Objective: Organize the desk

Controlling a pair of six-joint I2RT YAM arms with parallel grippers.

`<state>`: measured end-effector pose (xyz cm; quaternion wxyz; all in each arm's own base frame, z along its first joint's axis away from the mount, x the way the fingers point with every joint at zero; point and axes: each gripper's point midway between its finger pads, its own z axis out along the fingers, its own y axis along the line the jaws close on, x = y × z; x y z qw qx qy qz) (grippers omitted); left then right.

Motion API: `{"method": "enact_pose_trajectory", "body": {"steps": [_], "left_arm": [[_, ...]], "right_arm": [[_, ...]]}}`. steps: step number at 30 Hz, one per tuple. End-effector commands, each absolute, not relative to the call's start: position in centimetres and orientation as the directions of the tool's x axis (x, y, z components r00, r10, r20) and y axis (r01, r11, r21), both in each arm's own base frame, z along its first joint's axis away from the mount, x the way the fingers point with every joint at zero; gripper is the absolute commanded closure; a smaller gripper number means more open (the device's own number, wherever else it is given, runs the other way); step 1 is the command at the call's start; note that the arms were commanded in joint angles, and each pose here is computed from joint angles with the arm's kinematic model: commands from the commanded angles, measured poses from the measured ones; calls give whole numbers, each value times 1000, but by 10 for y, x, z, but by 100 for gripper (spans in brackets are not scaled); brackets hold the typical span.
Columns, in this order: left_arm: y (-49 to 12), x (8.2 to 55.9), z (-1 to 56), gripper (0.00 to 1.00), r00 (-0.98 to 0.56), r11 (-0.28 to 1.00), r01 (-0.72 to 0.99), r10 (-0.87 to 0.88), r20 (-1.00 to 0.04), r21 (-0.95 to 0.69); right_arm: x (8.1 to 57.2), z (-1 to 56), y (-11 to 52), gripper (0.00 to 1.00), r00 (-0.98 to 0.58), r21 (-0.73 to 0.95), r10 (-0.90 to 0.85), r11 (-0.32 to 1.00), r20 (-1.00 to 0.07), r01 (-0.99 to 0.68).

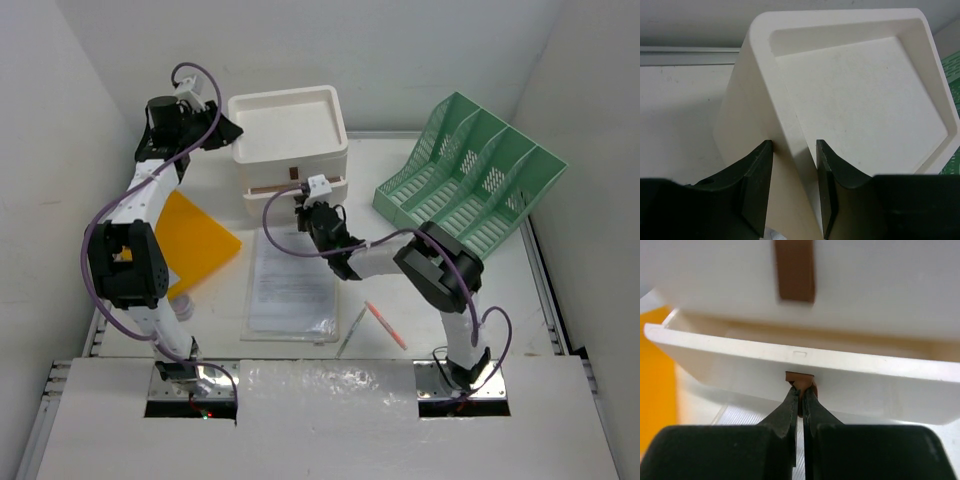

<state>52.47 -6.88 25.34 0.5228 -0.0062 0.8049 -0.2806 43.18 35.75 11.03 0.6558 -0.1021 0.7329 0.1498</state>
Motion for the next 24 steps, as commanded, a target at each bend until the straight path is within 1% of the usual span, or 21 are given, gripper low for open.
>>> {"method": "enact_pose_trajectory", "body": {"steps": [1,4,7,10,11,12,13,14,15,16,17,18,19,20,21,23,24], "left_arm": [[-69,519,227,100,-546,817,270,-306,-780,-509],[-64,522,225,100,-537,820,252,-323,-779,-513],[-61,525,223,100,-538,821,243,-329,-776,-516],[-60,526,222,100,-537,824,240,-327,-778,-513],[-59,527,223,100,-535,825,239,-328,-779,-512],[-57,528,223,100,-532,829,234,-327,-781,-507],[-57,528,223,99,-534,831,234,-324,-781,-505],[-55,529,224,90,-532,833,234,-321,-783,-501],[-55,529,224,82,-534,835,238,-314,-785,-496],[-54,530,230,75,-526,837,245,-310,-792,-490],[-55,531,231,62,-529,834,252,-306,-792,-490],[-55,530,231,56,-540,835,255,-296,-788,-488],[-55,534,240,45,-529,835,268,-289,-798,-480],[-56,535,244,43,-528,833,275,-286,-800,-480],[-56,536,256,40,-519,833,289,-278,-808,-472],[-55,541,266,37,-505,841,291,-270,-820,-456],[-53,541,268,36,-512,849,278,-265,-817,-449]], "right_arm": [[389,128,368,100,-108,111,70,893,-992,-435],[352,128,366,100,-123,106,52,867,-991,-487],[318,133,354,100,-131,87,23,859,-991,-504],[301,125,350,100,-195,83,-24,848,-980,-523],[297,138,349,76,-195,96,-12,840,-981,-534],[293,143,350,55,-201,89,-31,825,-979,-558],[287,132,341,44,-241,43,-114,826,-964,-561],[288,146,339,38,-233,25,-128,830,-964,-558],[283,150,320,30,-256,-31,-197,845,-946,-534],[285,165,314,27,-252,-52,-210,854,-945,-517],[283,171,304,22,-259,-78,-235,862,-937,-501],[274,174,283,13,-289,-125,-298,861,-909,-494],[275,183,268,9,-306,-151,-315,877,-899,-457],[272,183,256,6,-341,-147,-314,888,-886,-436],[266,177,227,1,-412,-172,-350,896,-841,-410],[257,162,200,1,-512,-137,-329,916,-794,-376],[256,147,172,1,-592,-130,-310,936,-744,-327]]}}
